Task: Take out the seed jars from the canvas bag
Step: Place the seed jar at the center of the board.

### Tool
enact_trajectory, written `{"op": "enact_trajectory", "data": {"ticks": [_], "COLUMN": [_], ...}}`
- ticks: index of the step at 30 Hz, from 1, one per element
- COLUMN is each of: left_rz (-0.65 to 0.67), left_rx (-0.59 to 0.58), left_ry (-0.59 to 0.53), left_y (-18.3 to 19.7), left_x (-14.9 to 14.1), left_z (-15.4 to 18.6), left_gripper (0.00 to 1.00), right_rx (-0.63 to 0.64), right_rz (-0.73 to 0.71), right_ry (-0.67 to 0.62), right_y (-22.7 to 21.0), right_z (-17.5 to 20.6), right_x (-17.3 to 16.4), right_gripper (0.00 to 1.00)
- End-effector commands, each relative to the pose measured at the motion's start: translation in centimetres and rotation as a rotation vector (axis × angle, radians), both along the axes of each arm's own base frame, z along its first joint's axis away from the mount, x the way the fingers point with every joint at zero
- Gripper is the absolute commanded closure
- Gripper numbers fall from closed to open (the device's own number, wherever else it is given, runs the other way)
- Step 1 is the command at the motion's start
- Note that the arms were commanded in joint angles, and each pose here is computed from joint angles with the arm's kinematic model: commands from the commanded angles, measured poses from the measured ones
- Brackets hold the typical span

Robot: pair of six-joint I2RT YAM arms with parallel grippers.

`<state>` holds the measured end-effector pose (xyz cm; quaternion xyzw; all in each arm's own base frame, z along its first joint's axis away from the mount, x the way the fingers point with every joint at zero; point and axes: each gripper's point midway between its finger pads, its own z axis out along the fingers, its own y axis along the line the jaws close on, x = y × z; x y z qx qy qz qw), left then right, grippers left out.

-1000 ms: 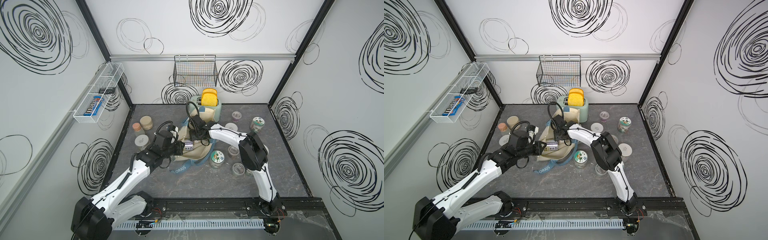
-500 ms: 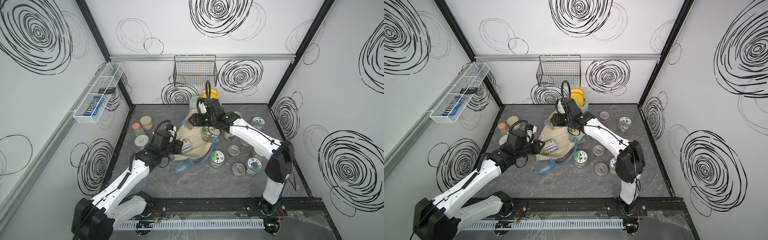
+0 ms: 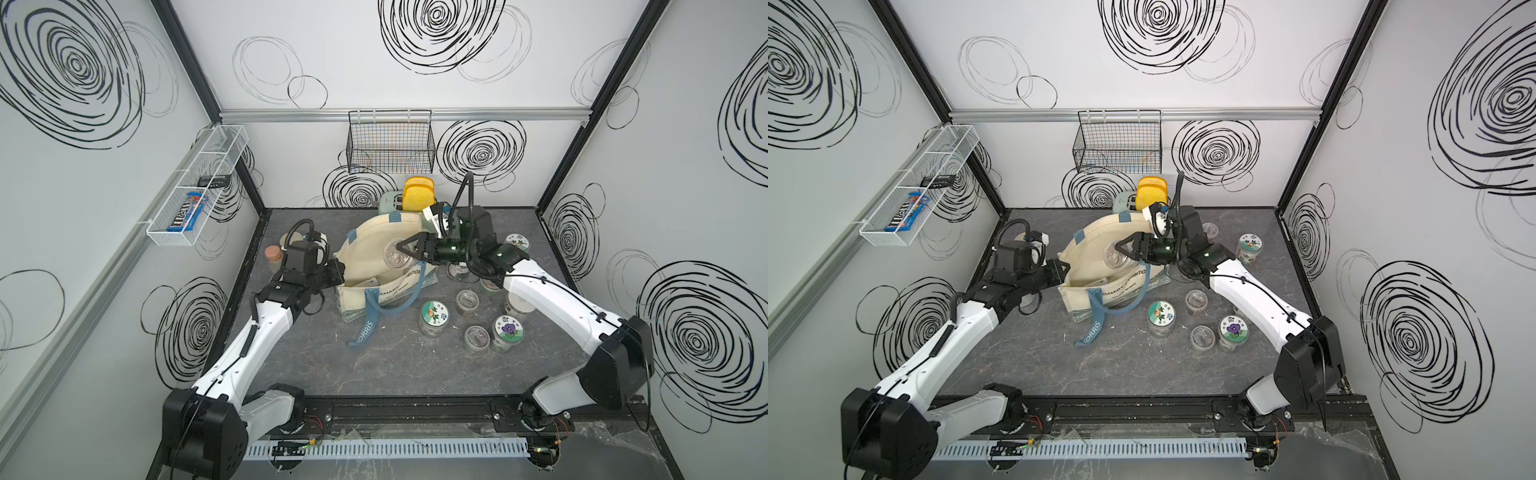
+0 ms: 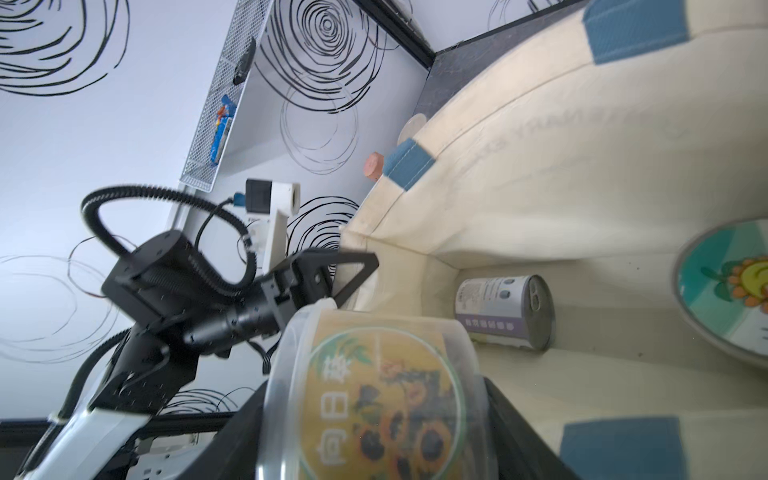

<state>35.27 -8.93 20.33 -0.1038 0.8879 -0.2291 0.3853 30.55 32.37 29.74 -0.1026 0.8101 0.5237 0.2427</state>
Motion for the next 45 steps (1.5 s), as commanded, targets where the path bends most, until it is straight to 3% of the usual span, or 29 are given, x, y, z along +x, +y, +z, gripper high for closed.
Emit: {"op": "enact_trajectory", "data": {"ticks": [1, 8, 13, 16, 24, 39, 45], "left_rz": [0.035, 0.086, 0.081, 0.071, 0.045, 0.02, 0.018], "left_rx": [-0.002, -0.018, -0.019, -0.034, -0.068, -0.072, -0.069], "left_ry": [-0.076, -0.095, -0.113, -0.122, -0.082, -0.078, -0.074], "left_y": [1.6, 3.8, 4.3, 4.1, 3.4, 2.9, 2.8], "left_x": [2.7, 6.8, 8.8, 10.2, 13.4, 12.1, 11.8], "left_z": [2.6, 4.2, 5.3, 6.0, 3.9, 3.7, 3.5], "left_gripper": [0.84, 0.84, 0.84, 0.84, 0.84, 0.84, 0.84], "right_rx": [0.039, -0.085, -0.153, -0.218, -0.223, -0.259, -0.282], "right_rz": [0.079, 0.192, 0.232, 0.234, 0.23, 0.244, 0.198], "right_ry": [0.01, 0.06, 0.134, 0.123, 0.13, 0.181, 0.203], "right_y": [0.2, 3.8, 6.7, 7.5, 9.0, 15.7, 15.0], "right_z": [-0.2, -6.2, -10.8, -12.0, -13.5, -20.4, -22.5], "right_x": [-3.1, -8.9, -11.3, -12.1, -13.2, -15.1, -14.8], "right_gripper": [0.37, 0.37, 0.37, 0.37, 0.37, 0.38, 0.35]}}
